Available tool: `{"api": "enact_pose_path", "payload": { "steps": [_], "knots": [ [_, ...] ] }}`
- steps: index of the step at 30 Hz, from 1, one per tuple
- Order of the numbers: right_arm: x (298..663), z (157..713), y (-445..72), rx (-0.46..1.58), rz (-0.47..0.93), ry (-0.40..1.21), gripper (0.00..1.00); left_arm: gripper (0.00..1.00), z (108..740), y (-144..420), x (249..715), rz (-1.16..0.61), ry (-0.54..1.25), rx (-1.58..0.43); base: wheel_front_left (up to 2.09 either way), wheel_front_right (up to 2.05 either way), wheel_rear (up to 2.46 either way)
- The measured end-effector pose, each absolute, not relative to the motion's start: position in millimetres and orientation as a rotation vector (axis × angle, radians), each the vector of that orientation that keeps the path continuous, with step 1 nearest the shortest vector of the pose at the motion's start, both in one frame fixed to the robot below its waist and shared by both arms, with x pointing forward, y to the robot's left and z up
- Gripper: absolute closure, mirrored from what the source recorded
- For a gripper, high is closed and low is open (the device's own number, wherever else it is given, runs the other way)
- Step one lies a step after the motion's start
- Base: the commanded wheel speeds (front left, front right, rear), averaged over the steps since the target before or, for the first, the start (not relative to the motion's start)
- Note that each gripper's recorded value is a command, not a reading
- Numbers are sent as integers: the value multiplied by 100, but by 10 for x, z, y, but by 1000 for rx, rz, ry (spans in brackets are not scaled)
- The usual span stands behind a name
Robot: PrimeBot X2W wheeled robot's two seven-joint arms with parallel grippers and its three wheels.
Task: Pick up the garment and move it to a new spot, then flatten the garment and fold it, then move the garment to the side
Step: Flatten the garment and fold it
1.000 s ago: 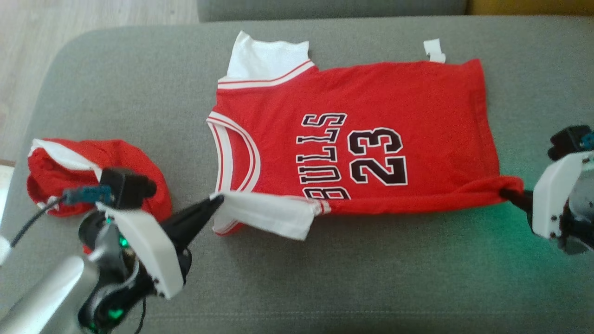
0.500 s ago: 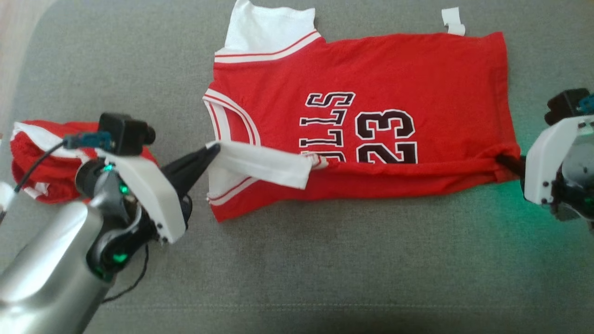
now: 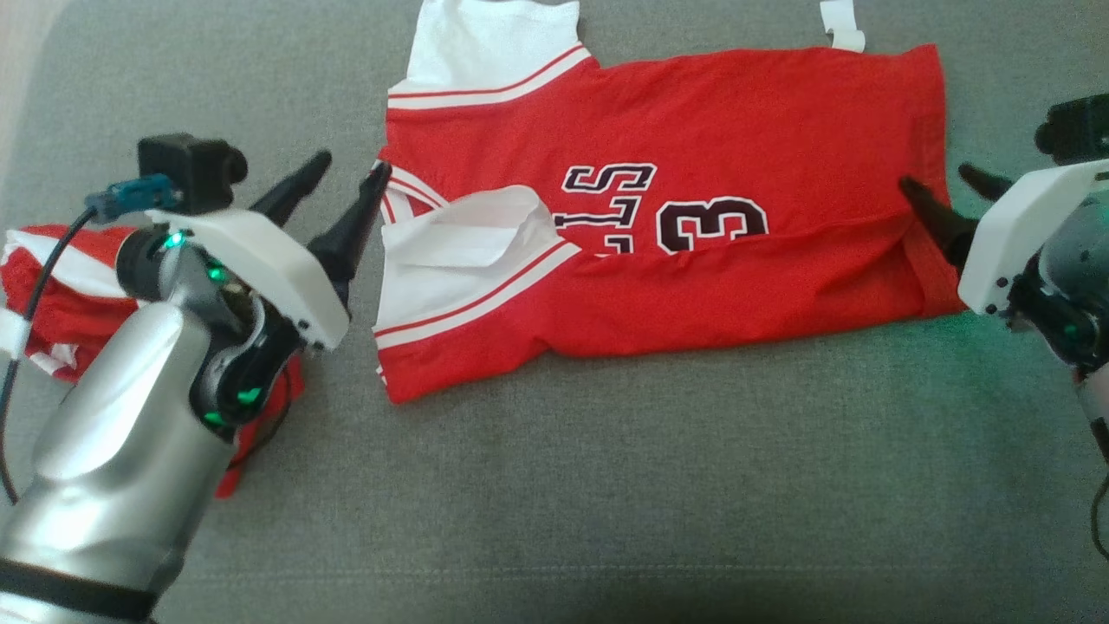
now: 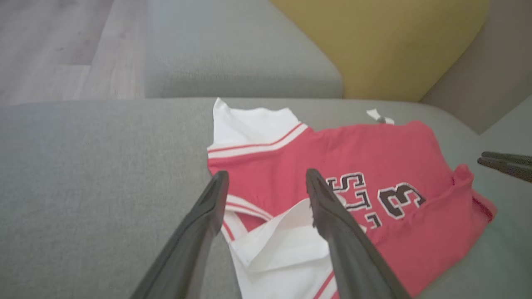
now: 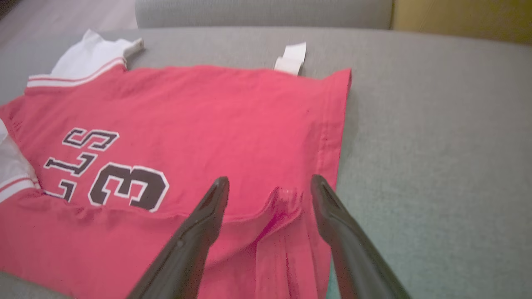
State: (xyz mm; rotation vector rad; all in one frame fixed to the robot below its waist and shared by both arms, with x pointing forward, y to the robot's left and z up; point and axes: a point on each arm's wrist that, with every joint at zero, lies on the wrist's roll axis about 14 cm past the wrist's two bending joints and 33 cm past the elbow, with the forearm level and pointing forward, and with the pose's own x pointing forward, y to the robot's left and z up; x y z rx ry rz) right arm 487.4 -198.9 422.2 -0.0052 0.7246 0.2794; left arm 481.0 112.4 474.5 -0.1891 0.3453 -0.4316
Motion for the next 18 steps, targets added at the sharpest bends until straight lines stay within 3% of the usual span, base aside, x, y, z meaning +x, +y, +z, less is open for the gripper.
{"api": "enact_pose_path", "payload": {
  "steps": [9, 18],
  "knots": [
    [5003, 4847, -1917, 2, 269, 307, 0, 0, 5507, 1245, 4926, -278, -31, -342, 0, 0, 0],
    [4568, 5067, -1784, 57, 247, 55, 0, 0, 5554, 1125, 4408, -214, -96, -395, 0, 0, 0]
  ]
}}
